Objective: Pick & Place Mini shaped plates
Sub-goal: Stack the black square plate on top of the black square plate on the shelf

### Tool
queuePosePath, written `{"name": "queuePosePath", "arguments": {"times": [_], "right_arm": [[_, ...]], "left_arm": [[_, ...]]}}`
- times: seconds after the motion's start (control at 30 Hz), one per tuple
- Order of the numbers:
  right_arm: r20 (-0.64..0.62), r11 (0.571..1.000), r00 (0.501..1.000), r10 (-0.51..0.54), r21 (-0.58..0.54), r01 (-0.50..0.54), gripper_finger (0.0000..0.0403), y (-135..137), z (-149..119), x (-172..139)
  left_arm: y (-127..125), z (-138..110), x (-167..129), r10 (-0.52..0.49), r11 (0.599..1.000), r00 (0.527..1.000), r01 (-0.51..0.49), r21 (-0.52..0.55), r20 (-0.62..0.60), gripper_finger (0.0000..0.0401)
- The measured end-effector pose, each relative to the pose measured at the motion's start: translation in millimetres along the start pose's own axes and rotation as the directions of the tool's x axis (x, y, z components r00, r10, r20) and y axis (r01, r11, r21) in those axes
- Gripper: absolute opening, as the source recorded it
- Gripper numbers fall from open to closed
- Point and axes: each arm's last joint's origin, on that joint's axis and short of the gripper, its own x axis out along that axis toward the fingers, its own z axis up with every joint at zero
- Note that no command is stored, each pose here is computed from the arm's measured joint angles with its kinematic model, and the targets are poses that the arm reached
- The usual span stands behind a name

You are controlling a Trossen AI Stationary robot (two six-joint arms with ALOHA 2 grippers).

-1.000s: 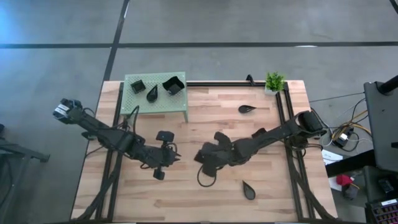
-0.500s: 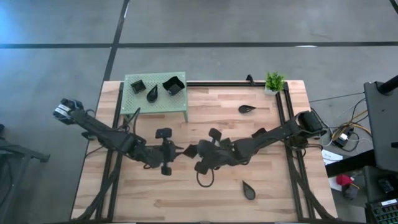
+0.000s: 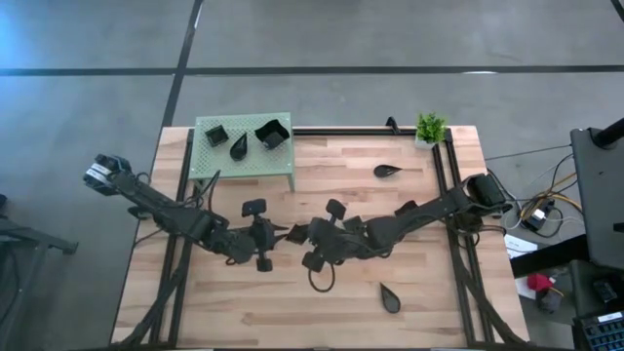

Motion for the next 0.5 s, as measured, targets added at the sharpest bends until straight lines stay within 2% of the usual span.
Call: {"name": "queuePosePath", "arguments": {"times": [0.5], "right_arm": [[0.027, 0.999, 0.999, -0.032, 0.010, 0.032, 0.0011, -0.2, 1.7, -0.3]], "left_arm": [[1.0, 9.4, -2.9, -0.005, 0.995, 0.999, 0.008, -0.103, 0.034, 0.0057]]}}
